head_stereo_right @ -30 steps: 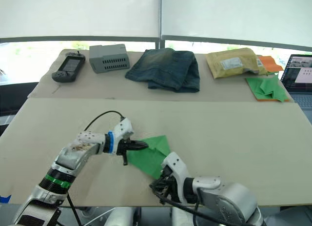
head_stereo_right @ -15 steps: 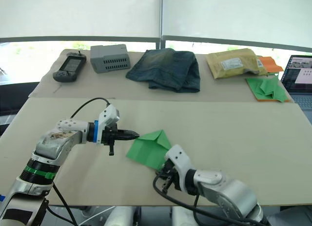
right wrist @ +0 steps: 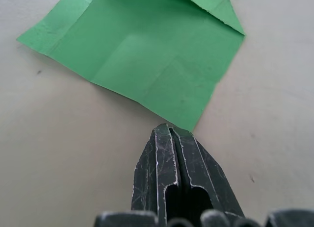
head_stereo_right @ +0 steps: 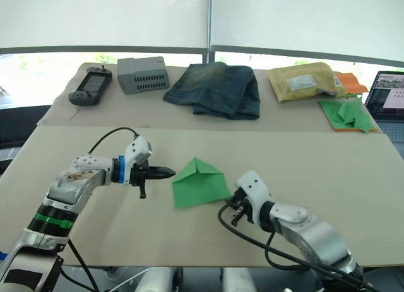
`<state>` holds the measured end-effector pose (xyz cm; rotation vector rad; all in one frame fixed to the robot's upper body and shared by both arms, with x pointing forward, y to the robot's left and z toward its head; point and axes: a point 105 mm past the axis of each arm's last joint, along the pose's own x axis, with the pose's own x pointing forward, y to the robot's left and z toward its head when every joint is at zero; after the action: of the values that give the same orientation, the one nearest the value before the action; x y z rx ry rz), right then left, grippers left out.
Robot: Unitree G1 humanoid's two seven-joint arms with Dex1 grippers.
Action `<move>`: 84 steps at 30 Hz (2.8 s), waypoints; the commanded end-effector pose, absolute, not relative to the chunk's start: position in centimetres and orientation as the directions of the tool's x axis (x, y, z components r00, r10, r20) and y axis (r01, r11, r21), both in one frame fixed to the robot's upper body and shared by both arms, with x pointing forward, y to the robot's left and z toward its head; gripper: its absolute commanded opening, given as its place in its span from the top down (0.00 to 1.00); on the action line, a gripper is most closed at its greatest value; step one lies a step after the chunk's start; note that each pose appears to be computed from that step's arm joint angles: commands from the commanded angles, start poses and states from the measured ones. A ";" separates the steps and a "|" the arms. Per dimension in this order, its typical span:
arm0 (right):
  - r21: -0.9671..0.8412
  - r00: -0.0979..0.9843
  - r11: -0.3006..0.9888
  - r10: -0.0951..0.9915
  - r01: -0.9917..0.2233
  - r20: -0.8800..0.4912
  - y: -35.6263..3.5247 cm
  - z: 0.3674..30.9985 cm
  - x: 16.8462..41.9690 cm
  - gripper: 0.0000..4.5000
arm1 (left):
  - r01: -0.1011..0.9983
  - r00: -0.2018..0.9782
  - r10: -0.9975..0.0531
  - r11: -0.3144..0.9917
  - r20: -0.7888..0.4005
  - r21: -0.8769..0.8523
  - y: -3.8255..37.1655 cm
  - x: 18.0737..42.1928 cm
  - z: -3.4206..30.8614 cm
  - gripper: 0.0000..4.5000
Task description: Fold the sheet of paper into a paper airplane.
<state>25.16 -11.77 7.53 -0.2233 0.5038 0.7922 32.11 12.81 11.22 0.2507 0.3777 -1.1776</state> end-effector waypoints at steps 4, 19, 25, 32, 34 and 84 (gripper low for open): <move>0.106 0.493 0.628 0.694 -0.771 -0.524 -12.0 8.8 22.7 1.00 | 0.897 0.433 -0.831 0.436 -0.350 0.074 11.3 34.4 12.0 1.00; 0.159 0.549 0.682 0.687 -0.714 -0.476 -11.4 8.2 24.1 1.00 | 0.852 0.478 -0.729 0.521 -0.491 0.055 10.1 34.3 7.3 1.00; 0.150 0.588 0.707 0.671 -0.692 -0.452 -10.0 7.1 24.8 1.00 | 0.859 0.465 -0.735 0.509 -0.493 0.050 9.6 33.8 6.9 1.00; 0.168 0.640 0.733 0.664 -0.660 -0.386 -9.3 7.0 25.8 1.00 | 0.865 0.456 -0.736 0.499 -0.500 0.054 9.4 33.4 6.6 1.00; 0.178 0.661 0.738 0.666 -0.651 -0.348 -9.2 7.4 26.1 1.00 | 0.866 0.455 -0.736 0.498 -0.501 0.054 9.4 33.4 6.6 1.00; 0.006 0.620 0.622 0.781 -0.783 -0.068 -6.3 11.0 29.4 1.00 | 0.876 0.437 -0.769 0.482 -0.466 0.026 7.0 33.5 6.2 1.00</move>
<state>29.27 -6.59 10.27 -0.0110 0.1087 0.8750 33.70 6.30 7.46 0.2686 0.3661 -1.0642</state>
